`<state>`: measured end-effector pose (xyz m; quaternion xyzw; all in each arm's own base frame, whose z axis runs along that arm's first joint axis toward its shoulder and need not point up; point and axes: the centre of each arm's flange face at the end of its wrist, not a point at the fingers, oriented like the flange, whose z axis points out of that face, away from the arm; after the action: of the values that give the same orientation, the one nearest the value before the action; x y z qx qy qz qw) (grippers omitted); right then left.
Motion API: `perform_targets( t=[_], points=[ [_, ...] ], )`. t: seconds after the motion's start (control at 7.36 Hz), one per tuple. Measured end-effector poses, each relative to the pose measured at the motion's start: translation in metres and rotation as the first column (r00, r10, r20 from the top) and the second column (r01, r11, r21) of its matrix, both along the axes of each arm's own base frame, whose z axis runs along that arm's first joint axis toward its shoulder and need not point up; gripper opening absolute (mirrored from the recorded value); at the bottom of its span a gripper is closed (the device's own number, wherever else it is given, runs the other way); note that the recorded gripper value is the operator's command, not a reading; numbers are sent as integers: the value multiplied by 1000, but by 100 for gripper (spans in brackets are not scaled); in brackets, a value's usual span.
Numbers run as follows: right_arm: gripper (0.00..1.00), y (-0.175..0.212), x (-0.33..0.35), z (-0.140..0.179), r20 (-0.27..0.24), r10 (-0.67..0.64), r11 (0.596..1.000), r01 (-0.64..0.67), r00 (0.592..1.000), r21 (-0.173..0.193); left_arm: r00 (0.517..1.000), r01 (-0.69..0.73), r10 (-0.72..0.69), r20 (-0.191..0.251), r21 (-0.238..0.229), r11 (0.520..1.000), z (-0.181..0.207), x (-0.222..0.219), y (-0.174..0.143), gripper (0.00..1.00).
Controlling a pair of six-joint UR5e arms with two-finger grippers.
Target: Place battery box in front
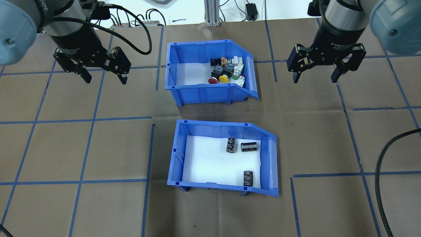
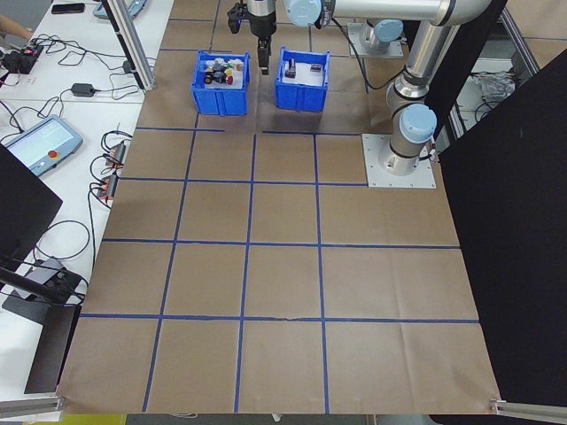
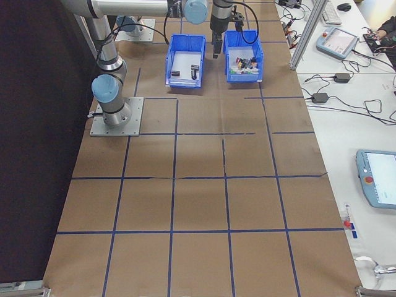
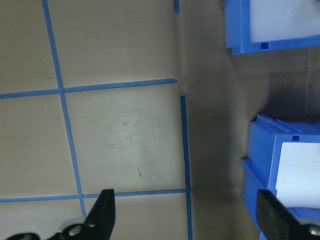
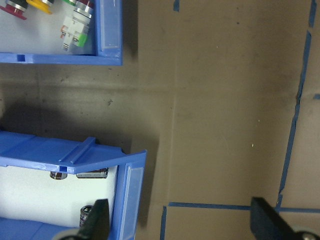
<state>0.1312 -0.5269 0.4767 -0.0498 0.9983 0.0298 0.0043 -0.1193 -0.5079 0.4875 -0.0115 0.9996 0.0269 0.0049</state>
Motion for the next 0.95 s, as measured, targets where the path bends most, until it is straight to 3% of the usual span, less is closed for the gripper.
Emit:
perform_targets(
  t=[0.27, 0.54, 0.82, 0.95],
  points=[
    [100, -33, 14, 1, 5, 164, 986, -164, 986, -9, 985, -175, 175, 3, 3, 985, -2, -5, 7, 100],
    [100, -70, 53, -7, 5, 381, 925, -381, 925, -20, 957, -291, 291, 2, 17, 956, -8, -10, 19, 100],
    [100, -106, 106, -7, -2, 606, 795, -605, 796, -54, 873, -484, 487, -33, 72, 872, -22, -21, 53, 100],
    [100, -114, 136, -11, -8, 705, 708, -704, 709, -59, 806, -588, 592, -19, 99, 803, -32, -30, 80, 100]
  ],
)
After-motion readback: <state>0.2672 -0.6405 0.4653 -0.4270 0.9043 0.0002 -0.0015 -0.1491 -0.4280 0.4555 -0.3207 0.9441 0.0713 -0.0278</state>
